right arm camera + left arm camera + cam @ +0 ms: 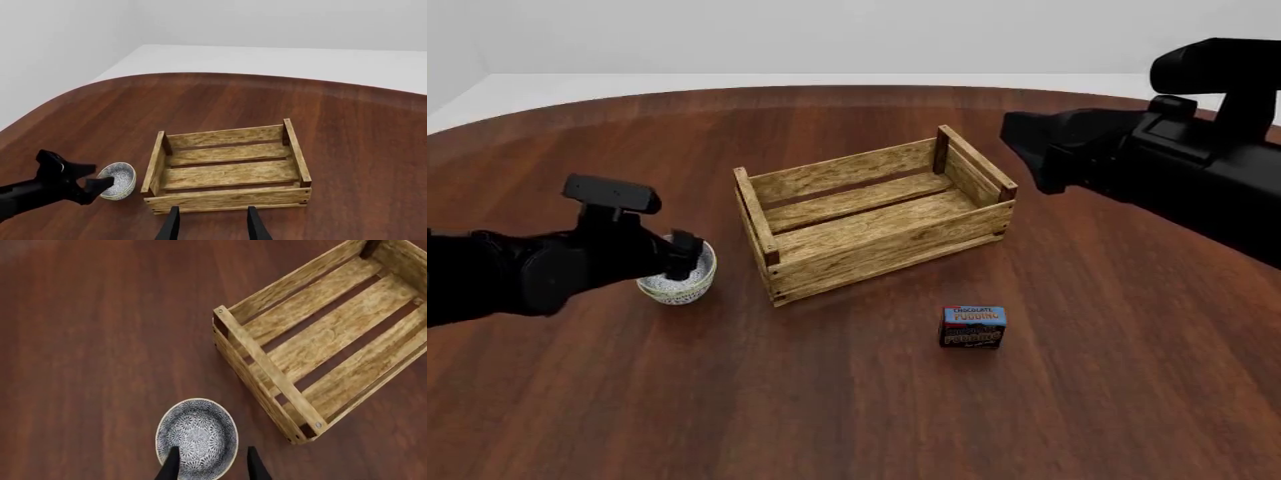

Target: Stack the right bowl on the left bowl and place them in the tray.

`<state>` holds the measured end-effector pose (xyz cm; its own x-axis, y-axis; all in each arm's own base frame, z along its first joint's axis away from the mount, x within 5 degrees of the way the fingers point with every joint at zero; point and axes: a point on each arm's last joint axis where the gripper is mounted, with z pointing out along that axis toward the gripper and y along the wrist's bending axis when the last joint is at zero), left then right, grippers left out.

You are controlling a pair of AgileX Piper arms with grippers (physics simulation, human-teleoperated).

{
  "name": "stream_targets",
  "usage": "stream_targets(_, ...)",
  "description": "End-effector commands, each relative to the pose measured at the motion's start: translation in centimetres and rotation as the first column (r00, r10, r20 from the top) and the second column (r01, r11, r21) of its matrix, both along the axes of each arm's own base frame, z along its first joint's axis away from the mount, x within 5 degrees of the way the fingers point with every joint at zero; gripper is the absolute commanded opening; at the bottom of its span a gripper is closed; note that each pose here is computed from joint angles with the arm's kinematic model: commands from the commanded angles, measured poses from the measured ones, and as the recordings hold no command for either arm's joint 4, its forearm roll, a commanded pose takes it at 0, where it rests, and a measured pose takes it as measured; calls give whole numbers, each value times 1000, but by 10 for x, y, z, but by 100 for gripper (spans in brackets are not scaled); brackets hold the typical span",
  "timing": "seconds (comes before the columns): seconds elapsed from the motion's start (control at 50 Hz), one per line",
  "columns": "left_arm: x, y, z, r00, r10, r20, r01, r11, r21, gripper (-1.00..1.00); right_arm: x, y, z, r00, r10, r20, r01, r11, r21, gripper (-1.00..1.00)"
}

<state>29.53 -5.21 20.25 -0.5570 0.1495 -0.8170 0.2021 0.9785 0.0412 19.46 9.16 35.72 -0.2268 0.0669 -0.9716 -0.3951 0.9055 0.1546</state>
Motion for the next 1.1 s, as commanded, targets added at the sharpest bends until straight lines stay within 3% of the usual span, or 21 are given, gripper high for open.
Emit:
stream_targets(0.02,11,-6,-23,999,-14,-40,15,1000,7,100,0,0,-1,1000,1,-1,-1,1000,-2,100)
stream_targets(0.64,21,-13,-75,991,-27,-128,30,999,24,100,0,0,0,1000,0,-1,0,1000,0,100)
stream_targets(0.92,25,-13,-87,987,-18,-157,21,1000,19,100,1,0,-1,1000,-1,-2,1,1000,0,100)
stream_targets(0.94,24,-15,-88,987,-19,-160,22,1000,14,-100,1,0,-1,1000,-1,-2,1,1000,0,100)
stream_targets(1.1,21,-17,-82,989,-28,-149,30,999,12,-100,1,0,-1,1000,-2,-3,2,1000,0,100)
